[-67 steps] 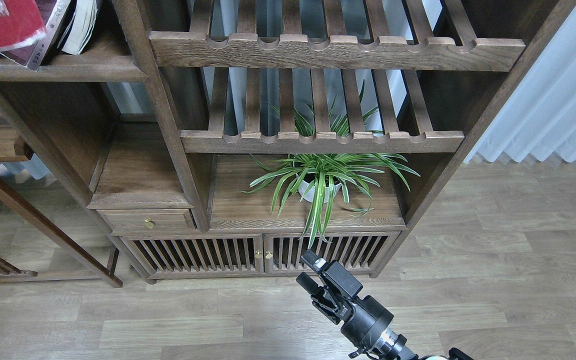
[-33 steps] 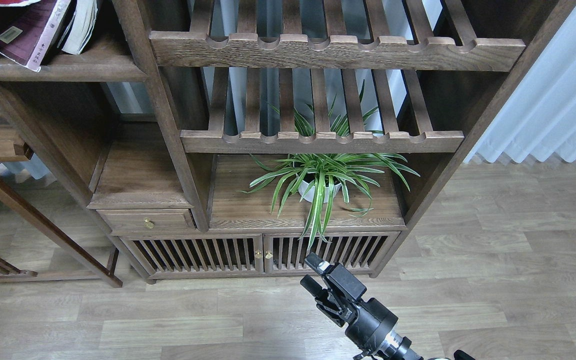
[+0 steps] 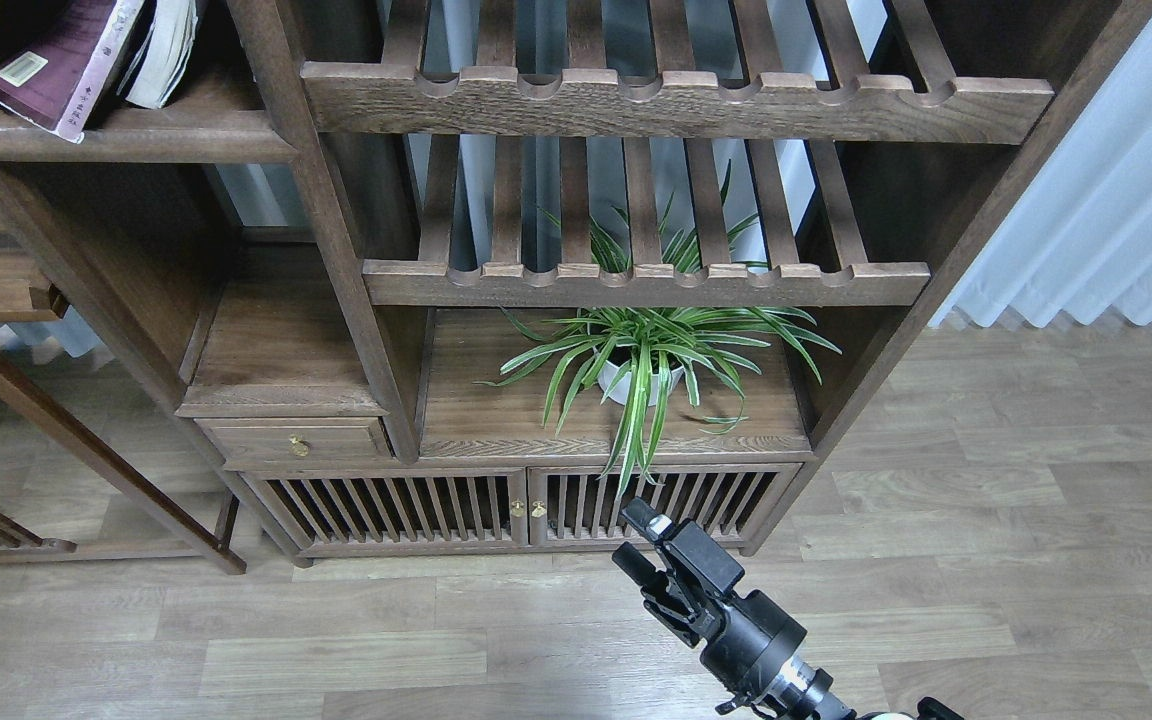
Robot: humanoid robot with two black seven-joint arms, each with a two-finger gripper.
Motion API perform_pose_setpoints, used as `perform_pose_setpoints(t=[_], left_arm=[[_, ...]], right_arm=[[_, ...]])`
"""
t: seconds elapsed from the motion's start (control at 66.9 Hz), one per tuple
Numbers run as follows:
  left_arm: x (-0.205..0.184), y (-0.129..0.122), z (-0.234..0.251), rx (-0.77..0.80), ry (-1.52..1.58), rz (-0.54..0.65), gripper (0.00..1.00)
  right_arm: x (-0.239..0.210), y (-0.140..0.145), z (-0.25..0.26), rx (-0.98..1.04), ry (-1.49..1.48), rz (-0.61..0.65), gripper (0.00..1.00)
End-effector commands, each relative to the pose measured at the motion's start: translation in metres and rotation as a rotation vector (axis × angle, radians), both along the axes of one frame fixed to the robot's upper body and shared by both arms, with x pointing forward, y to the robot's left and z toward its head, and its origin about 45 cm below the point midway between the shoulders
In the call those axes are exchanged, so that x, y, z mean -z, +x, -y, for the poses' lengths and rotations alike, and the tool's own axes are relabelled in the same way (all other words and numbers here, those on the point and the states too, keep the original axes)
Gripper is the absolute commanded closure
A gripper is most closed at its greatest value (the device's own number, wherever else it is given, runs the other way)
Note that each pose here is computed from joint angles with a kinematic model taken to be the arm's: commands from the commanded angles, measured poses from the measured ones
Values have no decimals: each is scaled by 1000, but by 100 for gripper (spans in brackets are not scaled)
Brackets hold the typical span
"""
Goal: Organize books on shelf
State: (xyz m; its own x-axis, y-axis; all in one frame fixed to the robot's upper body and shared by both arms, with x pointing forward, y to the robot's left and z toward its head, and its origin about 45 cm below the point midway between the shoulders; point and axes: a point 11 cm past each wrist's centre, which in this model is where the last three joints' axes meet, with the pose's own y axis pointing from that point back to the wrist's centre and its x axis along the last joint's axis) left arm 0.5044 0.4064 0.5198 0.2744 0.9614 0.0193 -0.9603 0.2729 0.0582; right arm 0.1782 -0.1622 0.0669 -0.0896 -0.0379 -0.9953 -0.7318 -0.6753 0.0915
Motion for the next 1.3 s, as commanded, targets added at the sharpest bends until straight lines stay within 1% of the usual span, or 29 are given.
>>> perform_pose_setpoints(t=[0.0,0.299,0.464,0.493,0.508,0.538,0.553,0.568,0.583,0.613,0.643,0.658,0.688,0.733,0.852,1.017,1.047,1.181,1.286], left_arm=[[6,5,13,20,12,-17,97],[18,10,24,38,48,-50,97],[20,10,25,38,57,-56,94],[20,10,25,39,56,-56,91],[21,10,25,38,56,-57,88],[22,10,25,40,56,-57,83],[21,11,28,47,54,-53,73],[22,11,29,49,52,-54,69],[24,12,33,57,52,-57,58],[26,13,37,66,55,-63,54],[27,14,42,76,54,-63,52],[28,14,44,81,55,-64,48],[28,14,44,82,56,-64,43],[27,13,44,85,59,-59,40],[27,12,43,89,58,-50,37],[31,4,36,99,72,-42,36],[36,-4,28,100,89,-43,35],[44,-19,20,125,63,-42,35],[47,-38,9,144,69,-43,35]], right_arm=[[0,0,1,1,-1,1,1],[1,0,7,17,-7,-3,1],[2,-1,9,23,-10,-7,1],[2,-2,9,23,-10,-9,1],[2,-2,9,23,-10,-9,1],[2,-1,9,25,-10,-8,1],[2,-1,9,25,-10,-8,1],[2,-1,9,25,-10,-8,0],[2,-2,9,24,-11,-7,0],[2,-2,9,24,-11,-7,0],[2,-2,9,24,-11,-7,0],[2,-2,10,24,-11,-8,0],[2,-1,12,25,-16,-8,0],[3,-1,13,24,-21,-8,0],[3,-1,16,28,-27,-6,0],[1,3,20,48,-29,2,0],[1,5,22,56,-30,5,0],[1,5,23,58,-31,4,0],[-1,10,23,65,-27,14,0]])
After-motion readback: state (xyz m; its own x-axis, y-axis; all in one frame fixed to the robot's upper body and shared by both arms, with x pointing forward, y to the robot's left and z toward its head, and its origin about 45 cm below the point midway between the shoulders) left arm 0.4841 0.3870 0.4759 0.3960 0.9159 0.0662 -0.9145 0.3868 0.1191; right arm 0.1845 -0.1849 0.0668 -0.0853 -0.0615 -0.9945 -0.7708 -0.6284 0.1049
